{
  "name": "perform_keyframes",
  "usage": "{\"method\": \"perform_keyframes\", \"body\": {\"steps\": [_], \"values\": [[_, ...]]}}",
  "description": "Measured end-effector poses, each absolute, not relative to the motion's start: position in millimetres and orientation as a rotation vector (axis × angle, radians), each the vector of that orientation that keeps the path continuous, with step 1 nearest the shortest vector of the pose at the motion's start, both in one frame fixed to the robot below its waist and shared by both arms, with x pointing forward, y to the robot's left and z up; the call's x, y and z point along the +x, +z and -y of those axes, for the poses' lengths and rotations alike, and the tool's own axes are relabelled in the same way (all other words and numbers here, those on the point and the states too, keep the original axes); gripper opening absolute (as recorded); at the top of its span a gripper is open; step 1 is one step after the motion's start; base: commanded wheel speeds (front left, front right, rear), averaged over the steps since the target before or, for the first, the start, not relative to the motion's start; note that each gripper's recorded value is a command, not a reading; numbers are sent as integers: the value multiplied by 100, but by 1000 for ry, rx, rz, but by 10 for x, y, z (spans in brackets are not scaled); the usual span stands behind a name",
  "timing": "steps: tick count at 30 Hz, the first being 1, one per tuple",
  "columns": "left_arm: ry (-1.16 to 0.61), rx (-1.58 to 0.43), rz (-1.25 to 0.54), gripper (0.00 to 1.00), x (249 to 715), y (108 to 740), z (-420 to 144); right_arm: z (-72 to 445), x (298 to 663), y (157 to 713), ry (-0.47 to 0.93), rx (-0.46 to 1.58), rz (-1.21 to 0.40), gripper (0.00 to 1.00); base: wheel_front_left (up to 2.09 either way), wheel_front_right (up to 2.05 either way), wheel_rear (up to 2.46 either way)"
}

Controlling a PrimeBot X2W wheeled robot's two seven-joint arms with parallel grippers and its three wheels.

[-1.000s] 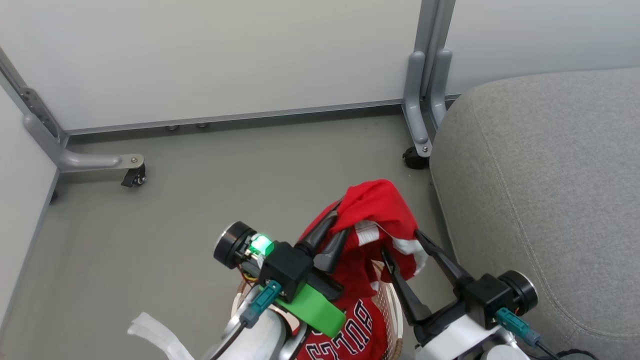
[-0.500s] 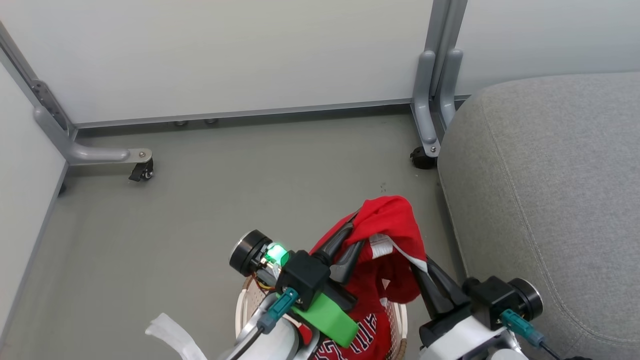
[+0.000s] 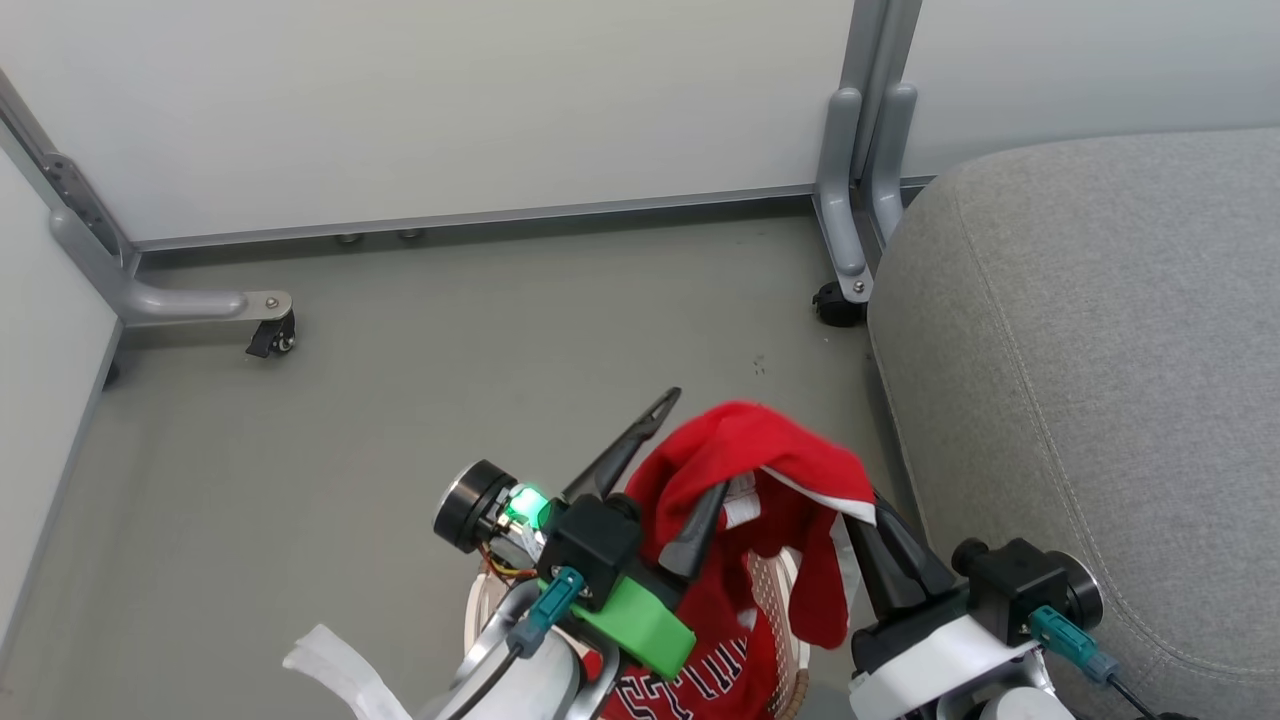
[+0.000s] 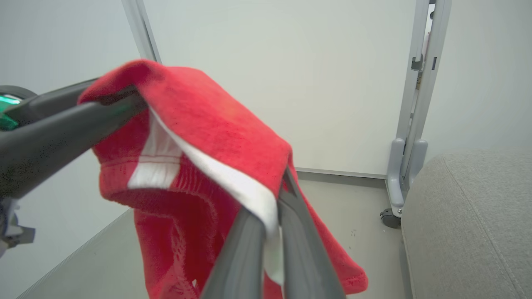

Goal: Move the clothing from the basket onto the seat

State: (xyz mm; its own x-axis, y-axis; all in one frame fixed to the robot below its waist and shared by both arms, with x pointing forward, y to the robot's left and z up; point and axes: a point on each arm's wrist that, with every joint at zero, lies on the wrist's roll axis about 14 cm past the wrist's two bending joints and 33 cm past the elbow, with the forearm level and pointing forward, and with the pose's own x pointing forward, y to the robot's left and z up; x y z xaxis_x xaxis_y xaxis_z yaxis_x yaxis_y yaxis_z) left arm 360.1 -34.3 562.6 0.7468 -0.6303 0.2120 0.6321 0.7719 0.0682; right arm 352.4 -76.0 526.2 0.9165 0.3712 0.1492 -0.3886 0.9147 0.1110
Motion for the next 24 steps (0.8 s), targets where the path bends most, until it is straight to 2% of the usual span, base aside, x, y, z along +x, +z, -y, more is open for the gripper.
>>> {"method": "perform_keyframes", "body": {"steps": [24], "values": [[-658,-24,204,100,3680,5553,257,834,3569,5260,364,148,127,0,0,0,0]]}}
